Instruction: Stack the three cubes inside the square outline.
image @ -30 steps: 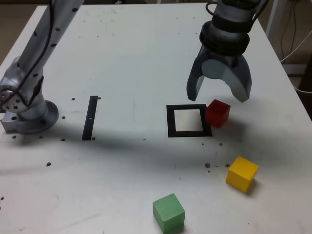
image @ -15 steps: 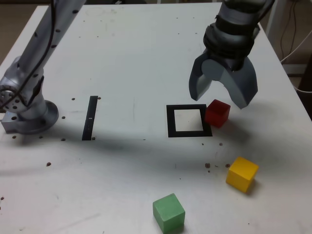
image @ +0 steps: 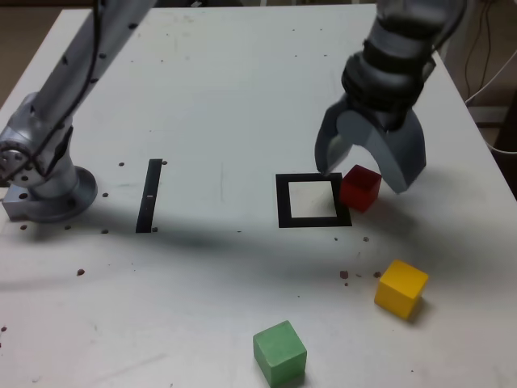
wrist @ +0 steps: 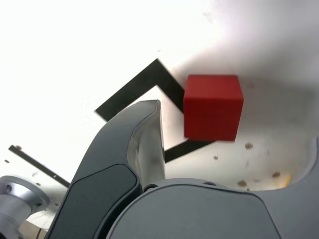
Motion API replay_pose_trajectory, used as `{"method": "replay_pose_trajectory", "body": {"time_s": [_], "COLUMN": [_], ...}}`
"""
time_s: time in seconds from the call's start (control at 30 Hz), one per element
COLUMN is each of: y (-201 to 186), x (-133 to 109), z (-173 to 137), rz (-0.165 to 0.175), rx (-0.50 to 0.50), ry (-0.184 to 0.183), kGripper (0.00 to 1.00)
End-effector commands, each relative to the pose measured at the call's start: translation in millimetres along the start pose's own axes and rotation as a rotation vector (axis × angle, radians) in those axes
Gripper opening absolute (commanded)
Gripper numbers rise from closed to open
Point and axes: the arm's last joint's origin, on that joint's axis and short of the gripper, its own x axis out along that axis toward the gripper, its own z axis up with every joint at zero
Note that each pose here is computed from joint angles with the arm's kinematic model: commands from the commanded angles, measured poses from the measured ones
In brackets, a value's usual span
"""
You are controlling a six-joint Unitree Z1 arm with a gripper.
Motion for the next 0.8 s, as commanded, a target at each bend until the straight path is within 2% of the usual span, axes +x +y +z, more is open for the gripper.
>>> {"method": "replay_pose_trajectory", "body": {"time_s": [0.0,0.17,0.3,0.43,0.57,0.63,0.77], "y": [2,5,7,7,5,5,4], "x": [6,18,24,26,23,23,23], "z": [6,12,15,18,21,22,22], "rz": [-0.004,-0.021,-0.028,-0.023,-0.001,0.003,-0.001], "rx": [0.002,-0.009,-0.028,-0.047,-0.047,-0.044,-0.043], "ry": [0.009,0.032,0.041,0.042,0.036,0.035,0.039], "kGripper": [0.98,0.93,0.82,0.61,0.4,0.37,0.37]}}
